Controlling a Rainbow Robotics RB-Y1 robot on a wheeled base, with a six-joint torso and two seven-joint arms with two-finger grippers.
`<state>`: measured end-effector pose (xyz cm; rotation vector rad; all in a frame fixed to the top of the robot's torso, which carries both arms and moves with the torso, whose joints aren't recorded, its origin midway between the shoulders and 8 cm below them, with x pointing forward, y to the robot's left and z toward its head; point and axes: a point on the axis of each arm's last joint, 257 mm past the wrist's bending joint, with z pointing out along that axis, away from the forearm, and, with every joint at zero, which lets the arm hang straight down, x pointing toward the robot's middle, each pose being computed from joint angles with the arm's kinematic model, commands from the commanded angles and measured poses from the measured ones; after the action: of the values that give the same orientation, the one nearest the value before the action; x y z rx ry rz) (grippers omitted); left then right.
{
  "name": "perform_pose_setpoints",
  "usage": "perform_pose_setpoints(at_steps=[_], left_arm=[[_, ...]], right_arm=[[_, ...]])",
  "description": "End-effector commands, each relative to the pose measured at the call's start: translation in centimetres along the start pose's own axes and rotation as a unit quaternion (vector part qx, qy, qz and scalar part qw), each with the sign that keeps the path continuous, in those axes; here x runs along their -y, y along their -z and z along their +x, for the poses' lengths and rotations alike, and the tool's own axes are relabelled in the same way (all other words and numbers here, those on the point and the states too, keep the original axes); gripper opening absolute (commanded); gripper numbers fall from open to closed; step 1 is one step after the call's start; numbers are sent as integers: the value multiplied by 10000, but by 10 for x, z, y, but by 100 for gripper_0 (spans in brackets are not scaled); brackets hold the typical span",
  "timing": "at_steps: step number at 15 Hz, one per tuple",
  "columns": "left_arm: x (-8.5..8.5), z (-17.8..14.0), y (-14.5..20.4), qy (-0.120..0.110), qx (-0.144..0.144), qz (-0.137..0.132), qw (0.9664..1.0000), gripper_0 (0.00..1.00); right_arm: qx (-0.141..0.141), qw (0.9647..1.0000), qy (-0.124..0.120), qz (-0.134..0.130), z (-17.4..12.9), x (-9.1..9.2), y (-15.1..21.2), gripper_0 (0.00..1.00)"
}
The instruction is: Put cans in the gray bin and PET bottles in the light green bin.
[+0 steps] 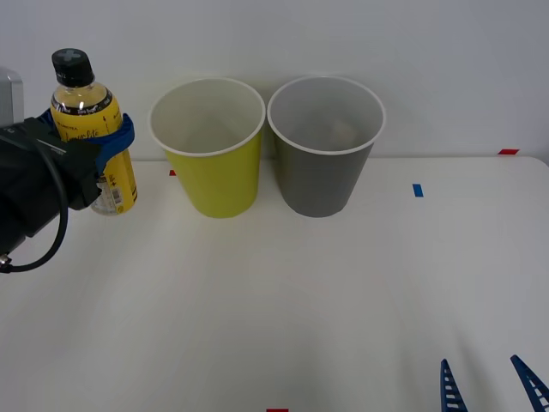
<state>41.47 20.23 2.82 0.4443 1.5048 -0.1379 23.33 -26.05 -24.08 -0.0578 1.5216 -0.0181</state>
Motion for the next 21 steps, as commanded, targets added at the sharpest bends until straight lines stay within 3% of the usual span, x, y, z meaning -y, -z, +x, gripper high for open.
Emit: perform_pose_setpoints(at_steps=[1, 3, 5, 7, 8, 12, 16, 21], left_arm=[[-9, -29, -5, -127, -51, 37, 9999, 0], [-14, -40, -14, -177, -85, 25, 9998, 0], [-19, -51, -33, -2, 11, 159, 9999, 0], [-27, -58, -51, -137, 107, 210, 9996, 0], [-28, -65, -62, -15, 196, 272, 9994, 0], [-17, -81, -101, 239, 248, 509, 9981, 0], [6, -90, -141, 489, 269, 791, 9953, 0], [16, -86, -187, 687, 391, 838, 9933, 0]], right_arm=[[0, 10000, 0, 0, 0, 0, 0, 82], [0, 10000, 0, 0, 0, 0, 0, 82], [0, 10000, 0, 0, 0, 0, 0, 82], [0, 10000, 0, 0, 0, 0, 0, 82], [0, 10000, 0, 0, 0, 0, 0, 82], [0, 10000, 0, 0, 0, 0, 0, 82], [0, 10000, 0, 0, 0, 0, 0, 82], [0, 10000, 0, 0, 0, 0, 0, 82]])
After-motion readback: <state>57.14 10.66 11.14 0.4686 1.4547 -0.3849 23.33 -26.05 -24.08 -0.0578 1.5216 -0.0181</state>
